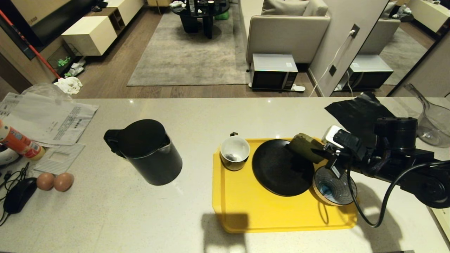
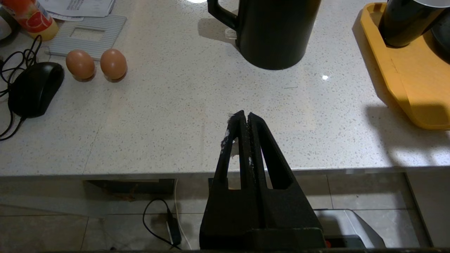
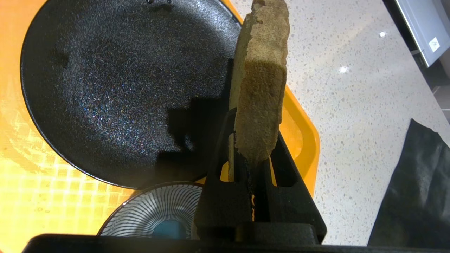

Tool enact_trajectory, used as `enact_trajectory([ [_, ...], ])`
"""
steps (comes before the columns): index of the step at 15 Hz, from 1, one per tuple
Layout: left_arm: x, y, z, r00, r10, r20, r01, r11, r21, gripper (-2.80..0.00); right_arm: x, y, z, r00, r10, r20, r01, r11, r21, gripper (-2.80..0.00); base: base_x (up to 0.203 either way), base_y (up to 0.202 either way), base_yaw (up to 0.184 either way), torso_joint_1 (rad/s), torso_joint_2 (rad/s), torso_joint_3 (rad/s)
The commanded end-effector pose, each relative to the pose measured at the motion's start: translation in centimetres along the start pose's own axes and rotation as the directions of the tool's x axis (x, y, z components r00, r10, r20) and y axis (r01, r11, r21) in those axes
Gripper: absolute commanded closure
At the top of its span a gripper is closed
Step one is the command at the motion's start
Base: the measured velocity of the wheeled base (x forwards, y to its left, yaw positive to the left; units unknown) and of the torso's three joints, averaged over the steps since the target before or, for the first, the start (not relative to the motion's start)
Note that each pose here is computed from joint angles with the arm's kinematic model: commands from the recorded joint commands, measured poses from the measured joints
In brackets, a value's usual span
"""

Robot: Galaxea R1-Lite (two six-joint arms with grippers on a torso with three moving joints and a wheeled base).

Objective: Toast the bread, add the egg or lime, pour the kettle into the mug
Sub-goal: Put the baked bread on a plate

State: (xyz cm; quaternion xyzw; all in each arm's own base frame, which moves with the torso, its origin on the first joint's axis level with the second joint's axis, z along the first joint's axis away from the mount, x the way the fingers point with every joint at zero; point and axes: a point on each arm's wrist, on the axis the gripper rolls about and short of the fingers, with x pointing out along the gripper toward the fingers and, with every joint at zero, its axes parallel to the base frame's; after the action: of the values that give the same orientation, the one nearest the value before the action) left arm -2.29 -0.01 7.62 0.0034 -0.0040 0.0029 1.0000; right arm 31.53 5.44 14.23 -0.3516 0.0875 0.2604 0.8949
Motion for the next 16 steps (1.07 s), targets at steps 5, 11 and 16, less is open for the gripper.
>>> enact_trajectory([
  [5,-0.01,0.0,0.0,1.0,0.0,0.001,0.0,1.0,-0.001,0.0,0.68,0.32,0.3,1.0,0.013,0.011,-0.013,1.0,-0.017,0.0,0.0,0.0,0.0,0.0,0.0,0.0],
  [11,-0.01,0.0,0.0,1.0,0.002,0.001,-0.002,1.0,0.0,0.0,0.78,0.92,0.85,1.0,0.024,0.019,-0.024,0.999,-0.031,-2.8,0.0,0.0,0.0,0.0,0.0,0.0],
  [16,-0.01,0.0,0.0,1.0,0.001,0.001,-0.001,1.0,-0.001,0.0,0.24,0.97,1.15,0.999,0.024,0.029,-0.023,0.999,-0.03,-2.8,0.0,0.0,0.0,0.0,0.0,0.0],
])
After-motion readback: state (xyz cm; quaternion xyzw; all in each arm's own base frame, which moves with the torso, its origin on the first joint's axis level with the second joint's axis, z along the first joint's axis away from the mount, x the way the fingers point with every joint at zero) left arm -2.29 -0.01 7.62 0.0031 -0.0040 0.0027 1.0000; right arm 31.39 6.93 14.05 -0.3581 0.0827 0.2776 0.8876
